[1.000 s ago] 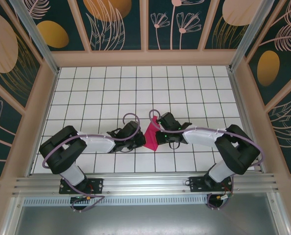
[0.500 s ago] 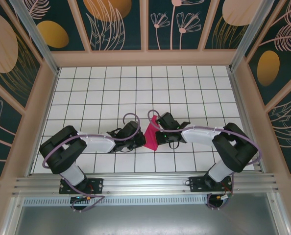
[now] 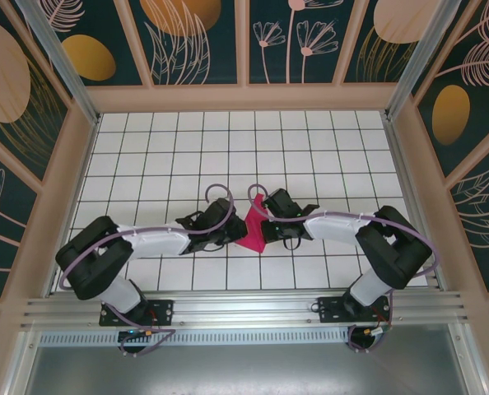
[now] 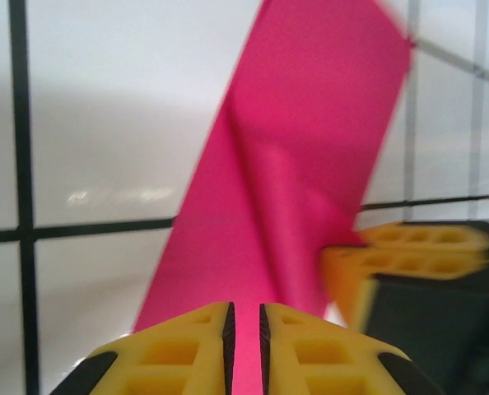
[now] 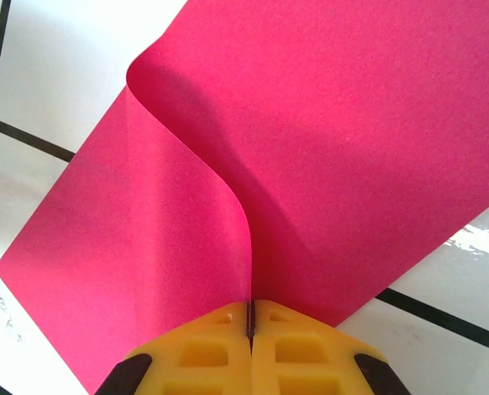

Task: Fold a paper plane with a square sheet of paper (pick it up from the middle)
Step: Fold the triangle a second time at the center of the table.

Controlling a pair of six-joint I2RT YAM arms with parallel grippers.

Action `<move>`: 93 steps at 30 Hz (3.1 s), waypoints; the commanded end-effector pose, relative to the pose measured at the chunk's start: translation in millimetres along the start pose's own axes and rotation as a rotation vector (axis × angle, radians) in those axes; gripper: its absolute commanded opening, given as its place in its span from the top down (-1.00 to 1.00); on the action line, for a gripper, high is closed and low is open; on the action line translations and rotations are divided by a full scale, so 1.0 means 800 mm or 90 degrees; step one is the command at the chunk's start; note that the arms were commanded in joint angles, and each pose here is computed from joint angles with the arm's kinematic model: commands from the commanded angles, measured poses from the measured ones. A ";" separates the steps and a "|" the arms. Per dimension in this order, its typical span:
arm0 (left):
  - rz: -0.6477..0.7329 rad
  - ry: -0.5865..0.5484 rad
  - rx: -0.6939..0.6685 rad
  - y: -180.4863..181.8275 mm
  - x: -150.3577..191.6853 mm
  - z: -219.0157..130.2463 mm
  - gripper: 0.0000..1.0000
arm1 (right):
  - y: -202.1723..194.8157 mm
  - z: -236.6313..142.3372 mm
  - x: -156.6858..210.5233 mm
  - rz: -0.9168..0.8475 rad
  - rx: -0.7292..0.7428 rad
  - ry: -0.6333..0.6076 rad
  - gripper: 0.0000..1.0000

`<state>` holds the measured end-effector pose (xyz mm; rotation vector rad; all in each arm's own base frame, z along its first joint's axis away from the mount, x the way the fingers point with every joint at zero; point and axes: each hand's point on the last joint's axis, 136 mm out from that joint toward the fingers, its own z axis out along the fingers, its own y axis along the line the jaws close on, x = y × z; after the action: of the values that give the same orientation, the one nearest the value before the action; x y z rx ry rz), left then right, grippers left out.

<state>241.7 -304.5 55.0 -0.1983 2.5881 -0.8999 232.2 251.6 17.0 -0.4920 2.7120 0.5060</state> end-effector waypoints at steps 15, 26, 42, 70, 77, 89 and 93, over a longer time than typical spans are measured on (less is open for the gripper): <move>-0.093 -0.038 0.105 -0.039 -0.033 0.026 0.96 | -0.006 0.012 0.019 0.006 -0.006 0.023 0.98; -0.090 -0.009 0.098 -0.029 -0.022 0.055 0.96 | -0.005 0.015 0.019 0.008 -0.008 0.028 0.98; -0.106 0.015 0.009 0.030 0.003 0.072 0.96 | 0.004 0.012 0.008 0.021 -0.029 0.014 0.93; -0.078 0.028 0.006 0.031 0.008 0.072 0.99 | 0.068 -0.050 0.003 0.161 -0.280 -0.016 0.98; -0.079 0.027 0.007 0.031 0.008 0.071 0.99 | 0.068 -0.029 0.001 0.157 -0.251 0.014 0.99; -0.078 0.028 0.008 0.028 0.008 0.071 0.99 | 0.069 -0.008 0.003 0.148 -0.235 0.046 0.98; -0.078 0.027 0.006 0.029 0.007 0.071 0.99 | 0.062 -0.004 0.014 0.149 -0.225 0.059 0.98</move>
<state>267.6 -328.7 15.6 -0.3518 2.5694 -1.0490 208.7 290.7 35.3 -0.2475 2.7754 1.0671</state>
